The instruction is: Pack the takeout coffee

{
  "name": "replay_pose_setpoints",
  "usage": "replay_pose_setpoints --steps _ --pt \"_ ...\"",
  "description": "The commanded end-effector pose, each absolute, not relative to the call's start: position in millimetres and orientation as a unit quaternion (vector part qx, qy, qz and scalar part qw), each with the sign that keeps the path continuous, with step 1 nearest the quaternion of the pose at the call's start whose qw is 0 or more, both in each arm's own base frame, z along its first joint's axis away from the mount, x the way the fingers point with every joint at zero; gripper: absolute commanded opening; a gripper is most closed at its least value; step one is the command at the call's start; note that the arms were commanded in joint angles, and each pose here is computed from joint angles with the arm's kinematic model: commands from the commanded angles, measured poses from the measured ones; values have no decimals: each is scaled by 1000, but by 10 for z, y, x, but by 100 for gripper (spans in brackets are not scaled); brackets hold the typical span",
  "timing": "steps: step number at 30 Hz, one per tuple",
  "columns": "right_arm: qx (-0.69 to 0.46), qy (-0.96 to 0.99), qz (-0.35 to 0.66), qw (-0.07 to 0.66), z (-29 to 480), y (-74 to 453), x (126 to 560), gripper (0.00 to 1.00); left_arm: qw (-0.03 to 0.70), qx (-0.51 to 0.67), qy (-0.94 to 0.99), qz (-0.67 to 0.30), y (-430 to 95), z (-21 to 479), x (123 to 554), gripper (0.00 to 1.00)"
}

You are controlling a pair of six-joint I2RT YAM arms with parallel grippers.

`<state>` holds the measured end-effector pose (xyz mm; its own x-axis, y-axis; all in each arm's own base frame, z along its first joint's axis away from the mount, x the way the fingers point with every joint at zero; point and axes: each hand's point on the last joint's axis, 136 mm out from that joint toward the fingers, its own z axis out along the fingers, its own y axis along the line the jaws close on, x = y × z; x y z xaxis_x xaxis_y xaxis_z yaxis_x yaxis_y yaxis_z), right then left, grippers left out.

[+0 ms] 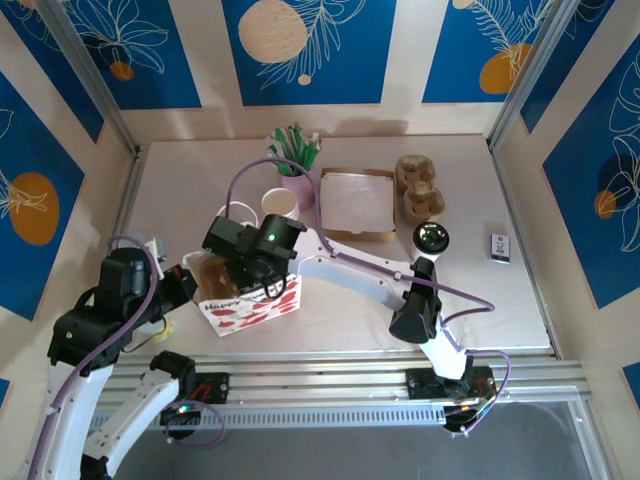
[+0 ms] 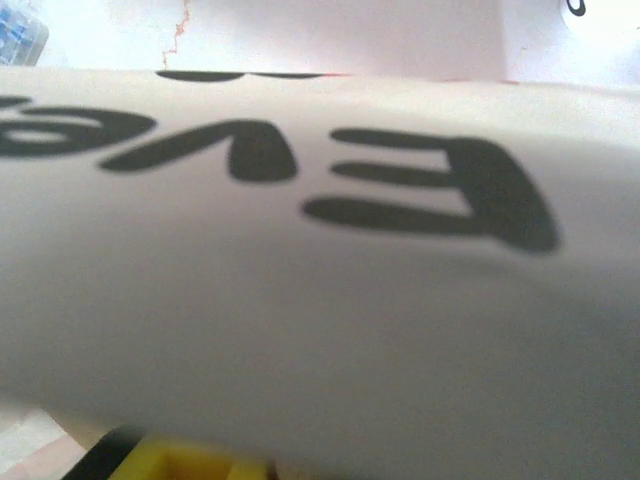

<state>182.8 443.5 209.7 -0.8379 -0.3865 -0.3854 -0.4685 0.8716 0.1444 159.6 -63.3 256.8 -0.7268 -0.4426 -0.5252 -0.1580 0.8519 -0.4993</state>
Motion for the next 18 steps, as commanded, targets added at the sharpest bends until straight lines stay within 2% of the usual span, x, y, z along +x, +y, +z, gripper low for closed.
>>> replay_pose_setpoints --steps 1,4,18 --pt "-213 947 114 211 2202 4432 1789 22 328 -165 902 -227 -668 2556 1579 0" --pt "-214 941 113 235 2321 4387 1770 22 326 -165 903 -226 -664 2532 1565 0" --pt "-221 930 146 254 2453 4177 1532 22 315 -173 906 -222 -662 2417 1562 0"
